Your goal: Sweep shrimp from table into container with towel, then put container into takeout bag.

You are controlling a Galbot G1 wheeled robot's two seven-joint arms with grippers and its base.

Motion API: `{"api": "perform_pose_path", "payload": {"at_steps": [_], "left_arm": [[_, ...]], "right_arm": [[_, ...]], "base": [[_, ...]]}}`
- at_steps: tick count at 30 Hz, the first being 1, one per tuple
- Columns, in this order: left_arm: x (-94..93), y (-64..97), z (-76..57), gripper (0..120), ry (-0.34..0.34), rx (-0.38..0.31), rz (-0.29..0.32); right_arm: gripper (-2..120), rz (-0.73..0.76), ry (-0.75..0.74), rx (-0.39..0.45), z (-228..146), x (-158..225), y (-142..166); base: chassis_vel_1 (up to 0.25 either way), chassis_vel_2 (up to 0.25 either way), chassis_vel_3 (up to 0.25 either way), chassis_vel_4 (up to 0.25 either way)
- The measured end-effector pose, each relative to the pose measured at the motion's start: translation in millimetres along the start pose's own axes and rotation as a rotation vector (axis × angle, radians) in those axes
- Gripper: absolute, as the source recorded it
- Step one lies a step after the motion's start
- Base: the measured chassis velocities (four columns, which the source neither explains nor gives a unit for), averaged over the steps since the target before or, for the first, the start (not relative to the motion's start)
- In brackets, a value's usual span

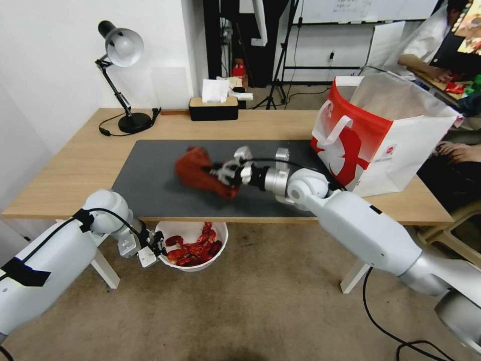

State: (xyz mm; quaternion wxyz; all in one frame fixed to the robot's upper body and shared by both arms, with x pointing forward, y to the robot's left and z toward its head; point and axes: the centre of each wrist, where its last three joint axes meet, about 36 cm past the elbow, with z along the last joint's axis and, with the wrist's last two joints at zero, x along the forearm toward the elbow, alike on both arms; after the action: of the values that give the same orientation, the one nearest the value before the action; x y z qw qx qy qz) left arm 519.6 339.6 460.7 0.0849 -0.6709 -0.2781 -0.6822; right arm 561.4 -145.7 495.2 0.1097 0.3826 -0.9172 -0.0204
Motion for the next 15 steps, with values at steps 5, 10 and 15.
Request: {"api": "perform_pose_path", "payload": {"at_steps": [5,10,15], "left_arm": [[-3.0,-0.1,-2.0,0,-0.006,-0.002,0.003],[-4.8,1.1,-4.3,0,-0.009,-0.007,0.003],[-6.1,0.6,-5.5,0,-0.011,-0.008,0.005]], "right_arm": [[7,0.3,0.115,-0.055,-8,3,29],[19,0.553,0.165,-0.081,-6,-6,38],[36,0.608,0.177,-0.081,-5,-7,38]], "base": [[0.0,0.0,0.0,0.0],[0.0,0.0,0.0,0.0],[0.0,0.0,0.0,0.0]]}}
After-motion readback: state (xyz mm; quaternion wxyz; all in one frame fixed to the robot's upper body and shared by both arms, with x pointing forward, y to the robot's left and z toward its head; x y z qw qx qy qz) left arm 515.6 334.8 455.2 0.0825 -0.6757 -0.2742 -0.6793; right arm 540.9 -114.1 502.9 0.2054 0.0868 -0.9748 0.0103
